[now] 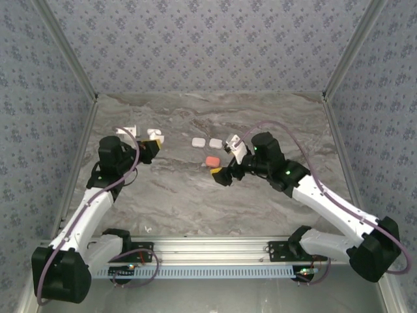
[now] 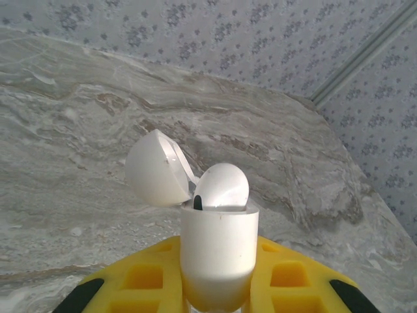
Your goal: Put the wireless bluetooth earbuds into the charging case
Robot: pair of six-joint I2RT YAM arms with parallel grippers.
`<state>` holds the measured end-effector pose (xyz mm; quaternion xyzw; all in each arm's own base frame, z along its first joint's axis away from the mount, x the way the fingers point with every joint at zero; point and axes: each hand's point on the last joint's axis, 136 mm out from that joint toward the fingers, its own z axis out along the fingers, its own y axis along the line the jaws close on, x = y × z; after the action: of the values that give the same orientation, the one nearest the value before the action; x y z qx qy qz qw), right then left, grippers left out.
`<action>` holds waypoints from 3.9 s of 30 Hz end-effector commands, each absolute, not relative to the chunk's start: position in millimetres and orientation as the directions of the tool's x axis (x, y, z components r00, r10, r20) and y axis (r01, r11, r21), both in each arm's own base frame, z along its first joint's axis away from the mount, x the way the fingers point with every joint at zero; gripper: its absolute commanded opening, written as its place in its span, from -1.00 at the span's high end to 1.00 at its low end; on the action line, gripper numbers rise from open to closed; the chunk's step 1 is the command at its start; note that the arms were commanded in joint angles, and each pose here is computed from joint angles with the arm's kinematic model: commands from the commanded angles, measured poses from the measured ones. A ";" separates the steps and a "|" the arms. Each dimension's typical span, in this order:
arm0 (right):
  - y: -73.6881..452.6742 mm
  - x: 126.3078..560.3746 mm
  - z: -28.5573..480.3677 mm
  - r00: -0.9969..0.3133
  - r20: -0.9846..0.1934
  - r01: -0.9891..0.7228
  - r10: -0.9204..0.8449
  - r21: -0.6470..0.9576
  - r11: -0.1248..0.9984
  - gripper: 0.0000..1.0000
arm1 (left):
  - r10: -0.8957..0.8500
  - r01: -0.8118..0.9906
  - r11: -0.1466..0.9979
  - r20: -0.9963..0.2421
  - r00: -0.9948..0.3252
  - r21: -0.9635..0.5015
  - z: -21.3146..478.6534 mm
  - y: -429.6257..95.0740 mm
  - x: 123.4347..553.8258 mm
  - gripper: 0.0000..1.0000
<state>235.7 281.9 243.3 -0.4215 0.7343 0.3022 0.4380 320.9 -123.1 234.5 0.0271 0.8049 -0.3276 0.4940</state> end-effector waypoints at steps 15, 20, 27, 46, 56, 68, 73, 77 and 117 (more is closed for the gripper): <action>458.9 124.1 122.0 0.295 -0.814 -0.955 -0.500 -0.240 -0.172 -0.81 | -0.342 0.298 0.783 -0.779 -0.526 -0.545 250.2 -92.0 336.4 1.00; 494.3 107.1 92.0 0.339 -0.795 -0.934 -0.503 -0.219 -0.283 -0.42 | -0.344 0.295 0.784 -0.778 -0.526 -0.546 249.9 -89.4 337.0 1.00; 528.0 85.2 68.6 0.383 -0.790 -0.897 -0.479 -0.194 -0.397 -0.14 | -0.345 0.285 0.787 -0.773 -0.533 -0.547 246.0 -87.1 338.8 1.00; 540.3 69.2 29.0 0.420 -0.742 -0.865 -0.522 -0.154 -0.478 0.11 | -0.351 0.274 0.787 -0.766 -0.538 -0.553 243.5 -86.3 339.6 1.00; 541.1 82.5 20.0 0.390 -0.720 -0.892 -0.574 -0.142 -0.429 0.40 | -0.351 0.273 0.787 -0.765 -0.540 -0.554 243.1 -86.3 339.6 1.00; 506.5 134.6 73.8 0.263 -0.755 -0.963 -0.600 -0.170 -0.208 0.56 | -0.354 0.300 0.768 -0.765 -0.538 -0.567 249.7 -90.9 335.3 1.00; 445.3 174.1 70.2 0.135 -0.717 -0.985 -0.683 -0.174 -0.012 0.56 | -0.366 0.326 0.744 -0.764 -0.531 -0.583 253.9 -95.9 329.3 1.00; 393.7 206.8 60.2 -0.010 -0.683 -0.974 -0.730 -0.160 0.163 0.56 | -0.375 0.331 0.735 -0.761 -0.529 -0.592 251.5 -98.5 325.9 1.00; 301.3 256.5 10.3 -0.630 -0.487 -0.747 -0.604 0.168 0.644 -0.10 | -0.381 0.309 0.736 -0.746 -0.546 -0.603 238.8 -101.5 323.8 1.00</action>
<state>264.1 303.9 24.7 -0.3890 0.8731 0.1854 0.2281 324.1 -99.3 225.8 -0.0317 0.8123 -0.3580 0.4593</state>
